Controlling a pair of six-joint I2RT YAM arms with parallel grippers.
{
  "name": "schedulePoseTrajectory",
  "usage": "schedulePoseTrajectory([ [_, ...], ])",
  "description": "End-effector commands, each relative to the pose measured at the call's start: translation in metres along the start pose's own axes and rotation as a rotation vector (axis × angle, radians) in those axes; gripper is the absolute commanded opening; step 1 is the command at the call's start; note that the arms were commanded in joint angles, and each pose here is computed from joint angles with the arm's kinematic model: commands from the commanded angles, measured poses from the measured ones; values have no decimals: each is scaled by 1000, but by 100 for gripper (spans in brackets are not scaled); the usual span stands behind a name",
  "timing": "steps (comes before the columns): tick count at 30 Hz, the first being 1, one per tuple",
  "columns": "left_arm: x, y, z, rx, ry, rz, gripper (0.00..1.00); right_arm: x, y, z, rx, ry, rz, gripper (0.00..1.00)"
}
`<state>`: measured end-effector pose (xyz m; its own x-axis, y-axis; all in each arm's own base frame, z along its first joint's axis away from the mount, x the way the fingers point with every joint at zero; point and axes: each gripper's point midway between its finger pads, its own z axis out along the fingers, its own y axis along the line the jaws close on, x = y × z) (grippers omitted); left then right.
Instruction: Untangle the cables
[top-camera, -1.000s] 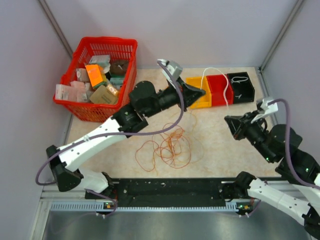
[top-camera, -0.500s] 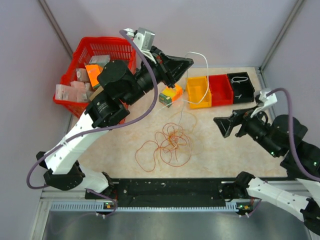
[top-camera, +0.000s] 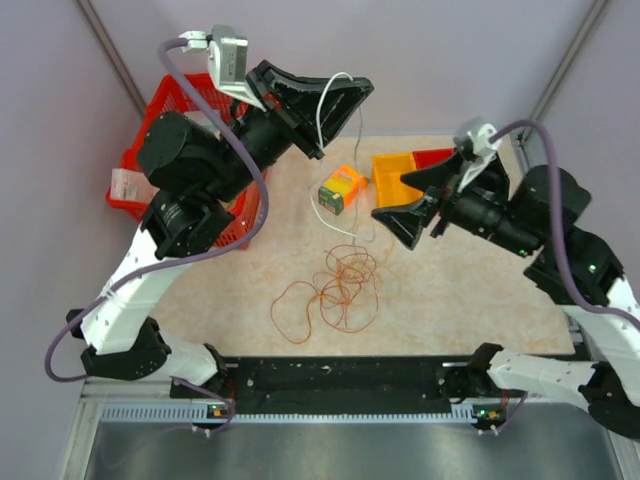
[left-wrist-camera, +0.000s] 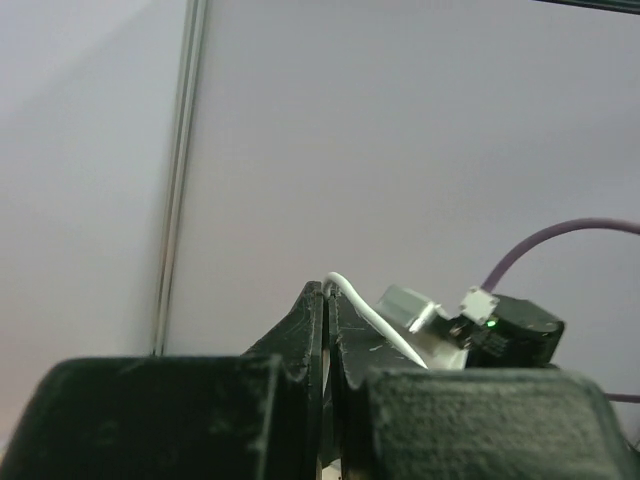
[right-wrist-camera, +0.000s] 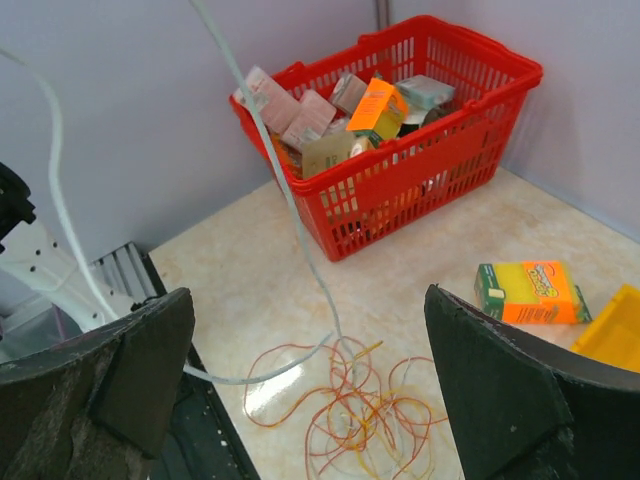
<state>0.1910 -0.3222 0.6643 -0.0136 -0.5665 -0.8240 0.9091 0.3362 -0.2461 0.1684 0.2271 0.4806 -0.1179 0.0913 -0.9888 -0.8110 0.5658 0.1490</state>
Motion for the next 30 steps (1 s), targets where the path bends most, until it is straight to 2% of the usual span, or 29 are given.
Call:
schedulePoseTrajectory([
  [1,-17,-11,-5,42,-42,19,0,-4,17,28,-126,-60,-54,96],
  [6,-22,-13,-8,50,-60,31,0,6,19,54,-164,-126,-28,93],
  [9,-24,-16,-10,64,-63,37,0,11,16,75,-166,-142,-1,80],
  [11,-18,-13,-11,54,-46,44,0,9,26,81,-224,-158,28,62],
  [12,-13,-10,-12,43,-32,51,0,7,29,82,-241,-168,49,37],
  [13,-7,-4,-13,20,-18,63,0,7,30,83,-241,-167,78,7],
  [14,-3,0,-15,4,-4,78,0,8,27,82,-221,-160,99,0],
  [17,26,19,-31,-53,84,156,0,-1,6,62,-77,-207,183,0],
  [18,44,30,-39,-83,133,181,9,-6,-1,53,-33,-232,211,0],
  [21,93,57,-70,-155,249,198,43,-16,-7,39,31,-221,255,0],
  [22,112,62,-82,-150,287,192,52,-19,-9,37,47,-215,277,0],
  [24,145,60,-104,-82,341,188,80,-23,-10,35,63,-206,308,0],
  [25,161,60,-115,-56,363,186,88,-26,-9,35,64,-209,324,0],
  [27,198,63,-135,-32,419,153,91,-31,-12,34,84,-224,361,0],
  [30,227,58,-142,29,400,82,93,-36,-9,33,73,-234,394,0],
])
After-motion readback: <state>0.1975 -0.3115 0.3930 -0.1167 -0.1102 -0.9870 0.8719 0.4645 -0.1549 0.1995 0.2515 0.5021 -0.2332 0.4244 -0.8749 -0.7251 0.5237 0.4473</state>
